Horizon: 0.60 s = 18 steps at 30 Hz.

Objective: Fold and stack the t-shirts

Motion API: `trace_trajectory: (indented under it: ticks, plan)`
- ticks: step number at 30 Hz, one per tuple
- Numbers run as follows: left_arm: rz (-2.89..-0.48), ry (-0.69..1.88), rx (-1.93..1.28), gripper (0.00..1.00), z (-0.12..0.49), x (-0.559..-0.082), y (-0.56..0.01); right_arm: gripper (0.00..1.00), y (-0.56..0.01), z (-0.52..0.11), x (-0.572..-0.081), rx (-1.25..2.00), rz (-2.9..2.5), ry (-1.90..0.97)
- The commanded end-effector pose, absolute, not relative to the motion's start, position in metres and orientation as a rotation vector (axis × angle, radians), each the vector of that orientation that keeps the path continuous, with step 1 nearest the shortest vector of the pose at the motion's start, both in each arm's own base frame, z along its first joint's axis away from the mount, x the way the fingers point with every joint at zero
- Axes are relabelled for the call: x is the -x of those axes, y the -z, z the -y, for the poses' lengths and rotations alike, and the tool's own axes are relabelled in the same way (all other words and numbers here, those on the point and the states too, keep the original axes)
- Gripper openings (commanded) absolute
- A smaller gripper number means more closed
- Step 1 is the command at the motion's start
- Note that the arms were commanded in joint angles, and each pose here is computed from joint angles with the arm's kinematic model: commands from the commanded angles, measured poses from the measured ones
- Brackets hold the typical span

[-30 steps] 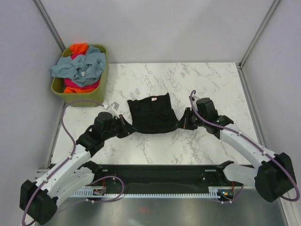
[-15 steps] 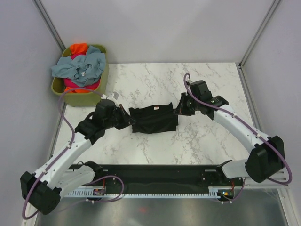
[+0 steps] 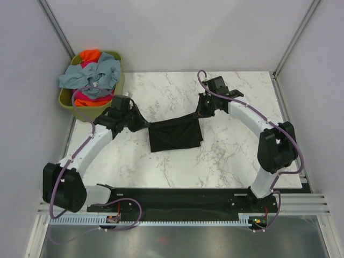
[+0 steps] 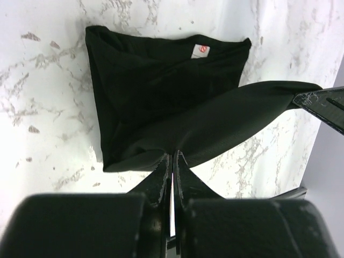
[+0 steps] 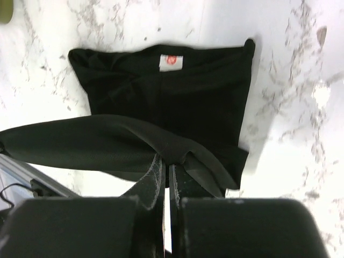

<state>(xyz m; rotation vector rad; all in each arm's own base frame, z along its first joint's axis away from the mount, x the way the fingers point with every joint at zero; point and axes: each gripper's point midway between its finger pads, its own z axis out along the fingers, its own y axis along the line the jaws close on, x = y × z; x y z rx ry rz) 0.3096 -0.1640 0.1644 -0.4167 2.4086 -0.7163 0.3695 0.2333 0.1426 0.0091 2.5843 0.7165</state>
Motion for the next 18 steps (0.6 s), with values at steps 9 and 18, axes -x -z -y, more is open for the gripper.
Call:
trace_trajectory:
  ticks: [9,18]
  plan:
    - [-2.516,0.684,0.401,0.07,0.167,-0.409,-0.104,0.0,-0.096,-0.242,-0.46,-0.034,-2.614,-0.737]
    - [-2.55,0.609,0.496,0.02,0.145,-0.435,-0.071,0.06,-0.065,-0.255,-0.501,-0.031,-2.624,-0.856]
